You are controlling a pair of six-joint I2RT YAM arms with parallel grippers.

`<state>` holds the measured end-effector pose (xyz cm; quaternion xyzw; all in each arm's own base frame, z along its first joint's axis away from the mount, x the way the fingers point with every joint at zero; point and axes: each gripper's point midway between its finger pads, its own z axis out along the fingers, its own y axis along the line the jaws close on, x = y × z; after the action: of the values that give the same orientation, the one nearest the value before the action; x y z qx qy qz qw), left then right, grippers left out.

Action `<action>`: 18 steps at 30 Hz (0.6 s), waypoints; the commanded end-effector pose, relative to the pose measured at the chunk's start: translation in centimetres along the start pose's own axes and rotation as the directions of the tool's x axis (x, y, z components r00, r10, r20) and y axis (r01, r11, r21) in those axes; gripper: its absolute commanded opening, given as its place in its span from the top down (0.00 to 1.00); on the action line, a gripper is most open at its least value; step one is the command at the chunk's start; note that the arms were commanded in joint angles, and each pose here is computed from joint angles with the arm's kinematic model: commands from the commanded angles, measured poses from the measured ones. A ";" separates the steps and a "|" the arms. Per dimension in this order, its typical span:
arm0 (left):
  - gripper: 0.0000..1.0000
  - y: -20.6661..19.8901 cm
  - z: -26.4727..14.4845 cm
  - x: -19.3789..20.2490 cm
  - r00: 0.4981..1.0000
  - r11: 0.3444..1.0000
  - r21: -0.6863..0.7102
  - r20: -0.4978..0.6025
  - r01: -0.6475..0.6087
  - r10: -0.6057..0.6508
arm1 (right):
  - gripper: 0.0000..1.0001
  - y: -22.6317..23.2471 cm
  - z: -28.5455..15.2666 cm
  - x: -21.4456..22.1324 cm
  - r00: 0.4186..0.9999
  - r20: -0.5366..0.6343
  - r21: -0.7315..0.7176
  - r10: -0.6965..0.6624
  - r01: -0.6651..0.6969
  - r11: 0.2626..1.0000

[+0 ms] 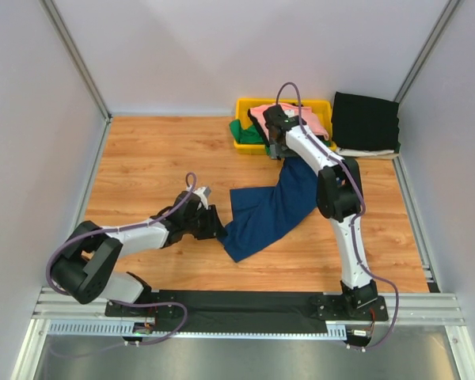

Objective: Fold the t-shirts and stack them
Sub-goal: Flatten the tshirt out

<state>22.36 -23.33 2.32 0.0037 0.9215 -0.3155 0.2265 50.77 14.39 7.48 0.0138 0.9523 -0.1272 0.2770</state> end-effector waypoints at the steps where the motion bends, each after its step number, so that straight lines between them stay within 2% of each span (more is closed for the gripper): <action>1: 0.52 1.7 -0.7 3.4 0.995 0.999 -0.038 -0.101 0.010 -0.014 | 0.34 -2.3 -0.1 0.0 0.998 -0.009 0.105 -0.065 0.066 0.992; 3: 0.51 1.5 -0.9 3.4 0.995 1.000 -0.028 -0.100 0.008 -0.010 | 0.43 -2.5 0.3 0.2 0.998 -0.009 0.113 -0.063 0.064 0.992; 4: 0.51 1.5 -0.9 3.4 0.995 1.000 -0.022 -0.097 0.005 -0.007 | 0.54 -2.4 0.4 0.2 0.998 -0.007 0.113 -0.069 0.069 0.991; 5: 0.51 1.6 -0.8 3.5 0.995 1.000 -0.022 -0.100 0.006 -0.008 | 0.60 -2.5 0.9 0.4 0.997 -0.014 0.119 -0.072 0.074 0.990; 6: 0.56 1.6 -0.7 3.5 0.995 1.000 -0.021 -0.101 0.003 -0.005 | 0.68 -2.5 0.8 0.3 0.997 -0.011 0.121 -0.073 0.074 0.990; 7: 0.60 1.4 -0.6 3.3 0.995 1.000 -0.013 -0.096 0.001 -0.002 | 0.81 -2.6 0.9 0.3 0.997 -0.011 0.126 -0.072 0.073 0.989; 8: 0.69 1.5 -0.4 3.4 0.995 1.000 -0.016 -0.102 0.005 -0.007 | 0.88 -2.5 0.7 0.3 0.997 -0.012 0.126 -0.071 0.072 0.989; 9: 0.89 1.4 -0.3 3.3 0.995 1.000 -0.013 -0.102 0.010 -0.011 | 0.94 -2.6 0.6 0.4 0.997 -0.014 0.127 -0.069 0.071 0.989; 10: 0.99 1.1 -0.2 3.0 0.995 1.000 -0.006 -0.099 0.010 -0.010 | 1.00 -2.7 0.3 0.3 0.998 -0.011 0.126 -0.065 0.066 0.990; 13: 1.00 1.1 0.0 2.4 0.996 0.999 -0.029 -0.090 0.014 -0.017 | 1.00 -2.9 -1.4 -0.2 0.999 0.007 0.102 -0.049 0.048 0.994; 15: 1.00 0.0 -0.5 0.7 0.999 1.000 -0.019 -0.048 -0.005 0.004 | 1.00 -3.3 -3.6 -1.1 0.999 0.030 0.071 -0.025 0.022 0.997; 18: 1.00 -0.7 -2.6 -2.7 0.999 0.994 -0.102 0.032 -0.022 0.026 | 1.00 -3.1 -8.3 -3.4 0.995 0.089 -0.055 0.034 -0.029 0.998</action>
<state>21.35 -22.74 2.17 -0.0006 0.9358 -0.2946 0.1935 49.31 12.43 7.78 -0.0043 0.9538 -0.1654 0.2507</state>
